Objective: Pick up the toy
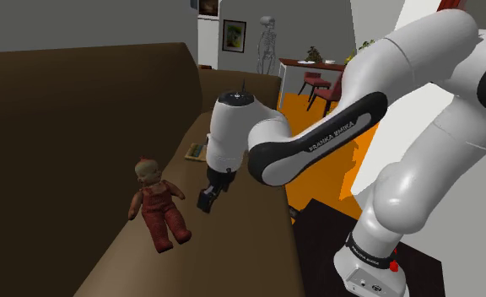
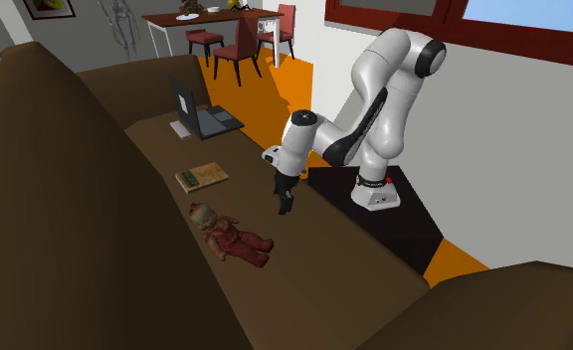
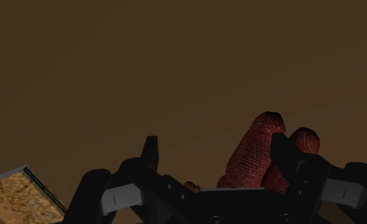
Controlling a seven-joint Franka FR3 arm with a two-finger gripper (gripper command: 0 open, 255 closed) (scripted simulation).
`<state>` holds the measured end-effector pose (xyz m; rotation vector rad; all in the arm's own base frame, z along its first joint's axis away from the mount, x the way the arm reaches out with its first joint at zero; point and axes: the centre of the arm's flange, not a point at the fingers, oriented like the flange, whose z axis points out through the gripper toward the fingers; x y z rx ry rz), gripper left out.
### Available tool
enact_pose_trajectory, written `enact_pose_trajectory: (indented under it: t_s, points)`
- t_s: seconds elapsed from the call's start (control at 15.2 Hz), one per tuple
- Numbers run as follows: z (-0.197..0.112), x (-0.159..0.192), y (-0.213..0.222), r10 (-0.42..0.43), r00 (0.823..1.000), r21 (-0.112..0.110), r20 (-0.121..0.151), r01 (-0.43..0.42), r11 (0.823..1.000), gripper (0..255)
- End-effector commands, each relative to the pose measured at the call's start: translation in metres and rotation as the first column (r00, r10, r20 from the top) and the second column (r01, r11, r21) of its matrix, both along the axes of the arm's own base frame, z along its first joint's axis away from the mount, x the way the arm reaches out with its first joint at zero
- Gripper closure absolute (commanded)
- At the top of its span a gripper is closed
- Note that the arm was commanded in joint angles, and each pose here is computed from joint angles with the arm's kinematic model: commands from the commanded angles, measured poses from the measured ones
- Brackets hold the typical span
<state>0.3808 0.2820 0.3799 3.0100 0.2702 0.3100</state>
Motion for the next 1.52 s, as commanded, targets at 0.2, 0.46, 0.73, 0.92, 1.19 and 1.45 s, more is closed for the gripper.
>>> enact_pose_trajectory:
  t_s: [0.2,0.46,0.73,0.92,1.19,1.45]
  points:
    - [-0.039,0.013,0.051,0.044,0.998,-0.017,0.044,-0.043,0.999,0]
    - [-0.068,0.021,0.081,0.07,0.995,-0.029,0.068,-0.069,0.997,0]
    - [-0.089,0.021,0.081,0.07,0.995,-0.029,0.068,-0.069,0.997,0]
    - [-0.102,0.021,0.081,0.07,0.995,-0.029,0.068,-0.069,0.997,0]
    - [-0.103,0.021,0.082,0.07,0.995,-0.029,0.068,-0.069,0.997,255]
    - [-0.103,0.022,0.081,0.07,0.995,-0.029,0.068,-0.069,0.997,255]
